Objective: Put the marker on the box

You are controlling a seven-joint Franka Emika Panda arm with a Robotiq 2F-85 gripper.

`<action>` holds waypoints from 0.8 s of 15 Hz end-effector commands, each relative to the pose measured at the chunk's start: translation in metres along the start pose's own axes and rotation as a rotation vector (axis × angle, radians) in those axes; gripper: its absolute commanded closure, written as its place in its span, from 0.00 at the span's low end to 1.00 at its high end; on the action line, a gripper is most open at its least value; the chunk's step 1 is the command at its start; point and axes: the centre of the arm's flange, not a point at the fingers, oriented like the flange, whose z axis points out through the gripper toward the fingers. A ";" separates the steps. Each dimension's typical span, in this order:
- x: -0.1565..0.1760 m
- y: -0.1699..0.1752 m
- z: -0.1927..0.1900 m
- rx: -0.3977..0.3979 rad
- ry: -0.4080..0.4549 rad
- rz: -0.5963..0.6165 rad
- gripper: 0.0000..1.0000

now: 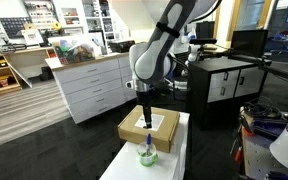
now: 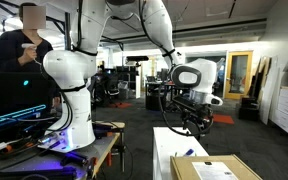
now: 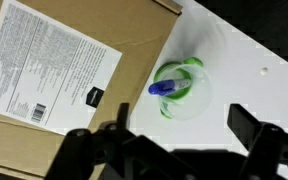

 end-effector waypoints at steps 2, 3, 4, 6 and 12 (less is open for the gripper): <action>-0.006 0.003 0.022 0.010 -0.001 -0.023 0.00; -0.006 0.003 0.026 0.016 -0.004 -0.024 0.00; -0.006 0.003 0.031 0.023 -0.001 -0.026 0.00; -0.006 0.003 0.040 0.035 -0.004 -0.031 0.00; -0.006 0.005 0.063 0.069 -0.025 -0.031 0.00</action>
